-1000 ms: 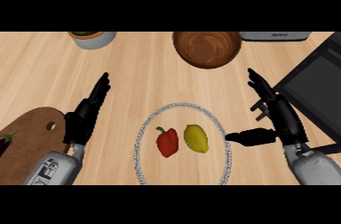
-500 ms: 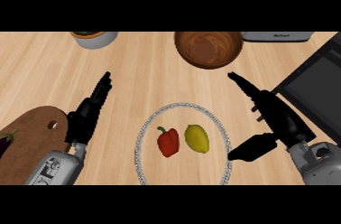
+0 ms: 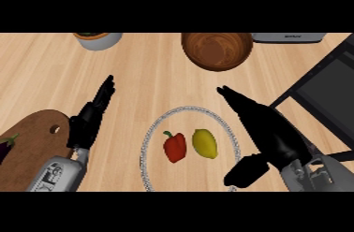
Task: Pick the lemon from the placemat and place it in the tiered shelf
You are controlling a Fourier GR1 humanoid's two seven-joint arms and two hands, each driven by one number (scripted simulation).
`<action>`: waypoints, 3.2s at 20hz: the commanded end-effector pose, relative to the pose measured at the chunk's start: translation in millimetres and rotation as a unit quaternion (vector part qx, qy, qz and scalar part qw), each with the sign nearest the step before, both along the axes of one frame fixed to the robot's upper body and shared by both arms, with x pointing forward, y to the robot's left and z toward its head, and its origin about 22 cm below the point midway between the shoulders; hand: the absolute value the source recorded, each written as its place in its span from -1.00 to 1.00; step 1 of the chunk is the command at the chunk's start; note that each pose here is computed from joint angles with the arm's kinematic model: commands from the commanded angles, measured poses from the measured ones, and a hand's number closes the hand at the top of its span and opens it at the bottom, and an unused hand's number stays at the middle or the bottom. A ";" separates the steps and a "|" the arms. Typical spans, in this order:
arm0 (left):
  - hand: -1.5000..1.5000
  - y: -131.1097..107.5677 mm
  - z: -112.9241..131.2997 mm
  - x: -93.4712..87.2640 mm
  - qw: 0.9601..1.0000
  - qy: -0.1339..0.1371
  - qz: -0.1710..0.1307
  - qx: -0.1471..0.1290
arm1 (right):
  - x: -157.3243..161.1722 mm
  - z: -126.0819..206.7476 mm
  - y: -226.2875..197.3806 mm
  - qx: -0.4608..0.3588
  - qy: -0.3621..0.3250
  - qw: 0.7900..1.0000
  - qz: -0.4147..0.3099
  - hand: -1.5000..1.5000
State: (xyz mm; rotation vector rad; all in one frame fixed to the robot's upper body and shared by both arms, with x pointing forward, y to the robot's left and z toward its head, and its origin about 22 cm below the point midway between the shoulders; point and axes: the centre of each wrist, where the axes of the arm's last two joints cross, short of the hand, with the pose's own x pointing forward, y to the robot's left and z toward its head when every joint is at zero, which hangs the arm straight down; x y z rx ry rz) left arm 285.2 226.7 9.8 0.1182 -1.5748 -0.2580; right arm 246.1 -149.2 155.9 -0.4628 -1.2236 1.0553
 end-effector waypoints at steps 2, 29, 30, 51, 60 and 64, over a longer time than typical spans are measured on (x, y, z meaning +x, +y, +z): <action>0.00 4.6 15.0 -24.2 1.000 -0.007 0.004 -0.008 | 1.5 0.0 -0.4 -0.018 -0.002 1.000 -0.005 -1.00; 0.00 4.5 17.6 -4.7 1.000 -0.001 0.008 -0.003 | -12.3 -29.9 51.9 -0.043 0.004 0.998 -0.036 -1.00; 0.00 0.4 9.7 2.5 1.000 0.002 -0.003 -0.008 | -3.9 -51.0 51.1 -0.052 0.003 0.998 -0.034 -1.00; 0.00 5.5 11.6 -15.3 1.000 0.003 -0.009 0.000 | 8.6 -103.1 51.1 -0.093 0.021 0.995 -0.037 -1.00; 0.00 5.1 7.2 -11.7 1.000 -0.005 -0.002 -0.006 | 20.5 -119.1 51.2 -0.076 0.031 0.996 -0.039 -1.00; 0.00 -13.4 11.1 9.1 1.000 0.001 -0.007 -0.002 | 18.8 -119.0 49.9 -0.083 0.031 0.996 -0.033 -1.00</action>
